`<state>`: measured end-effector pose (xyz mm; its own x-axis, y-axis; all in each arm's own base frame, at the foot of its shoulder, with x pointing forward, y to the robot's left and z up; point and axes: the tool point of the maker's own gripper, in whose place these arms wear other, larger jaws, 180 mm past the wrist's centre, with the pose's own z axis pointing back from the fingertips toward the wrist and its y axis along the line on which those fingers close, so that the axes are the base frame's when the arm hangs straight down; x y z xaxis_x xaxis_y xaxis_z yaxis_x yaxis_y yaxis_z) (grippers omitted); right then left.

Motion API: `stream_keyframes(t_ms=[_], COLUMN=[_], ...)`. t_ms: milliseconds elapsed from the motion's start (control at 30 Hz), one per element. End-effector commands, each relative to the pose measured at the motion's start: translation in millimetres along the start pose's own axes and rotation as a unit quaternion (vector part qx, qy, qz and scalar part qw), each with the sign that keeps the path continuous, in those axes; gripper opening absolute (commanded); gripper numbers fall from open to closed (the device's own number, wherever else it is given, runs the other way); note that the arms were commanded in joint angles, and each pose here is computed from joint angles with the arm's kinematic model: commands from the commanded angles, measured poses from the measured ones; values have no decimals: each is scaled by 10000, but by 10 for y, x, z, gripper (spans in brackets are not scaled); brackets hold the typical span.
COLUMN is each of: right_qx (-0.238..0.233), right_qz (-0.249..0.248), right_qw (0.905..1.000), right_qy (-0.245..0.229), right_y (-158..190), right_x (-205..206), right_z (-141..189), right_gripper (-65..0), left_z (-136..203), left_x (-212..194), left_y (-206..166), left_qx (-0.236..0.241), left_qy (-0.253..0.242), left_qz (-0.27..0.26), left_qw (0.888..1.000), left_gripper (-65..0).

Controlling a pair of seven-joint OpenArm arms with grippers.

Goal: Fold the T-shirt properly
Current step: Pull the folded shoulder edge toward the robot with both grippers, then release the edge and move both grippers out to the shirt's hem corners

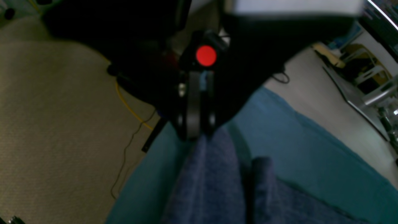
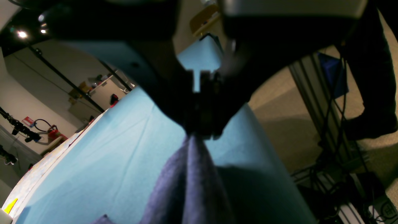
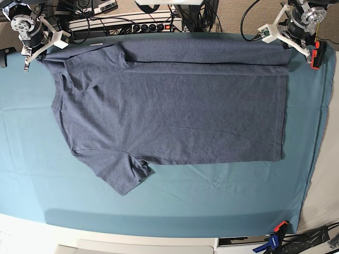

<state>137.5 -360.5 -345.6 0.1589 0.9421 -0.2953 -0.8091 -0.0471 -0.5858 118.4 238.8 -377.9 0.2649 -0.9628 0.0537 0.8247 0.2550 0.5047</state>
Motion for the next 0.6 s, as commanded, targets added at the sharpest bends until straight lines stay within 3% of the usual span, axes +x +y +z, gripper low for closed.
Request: stream_keyframes(t_ms=[0,400,433,467,567], right_qx=[-175,-175,-174,-170,-85], right_qz=[104,97,97,89,-43], right_qw=[9997,9996,9996,9996,9996], right_qy=[135,215,220,227,256], right_y=[-113,-113,-114,-111,-80], right_x=[-64,-93,-95,-97,-108], right_z=[8,9,9,9,9], right_gripper=[-650,-650,-650,-650,-436], left_z=[24,27,27,27,27], left_x=[-34,-38,-43,-50,-55], left_y=[76,139,138,139,139], left_qx=[139,313,312,312,313], left_qy=[90,108,121,140,156], left_qz=[-52,-217,-214,-215,-215], left_qw=[9998,9992,9992,9992,9992], left_gripper=[-650,-650,-639,-583,-413])
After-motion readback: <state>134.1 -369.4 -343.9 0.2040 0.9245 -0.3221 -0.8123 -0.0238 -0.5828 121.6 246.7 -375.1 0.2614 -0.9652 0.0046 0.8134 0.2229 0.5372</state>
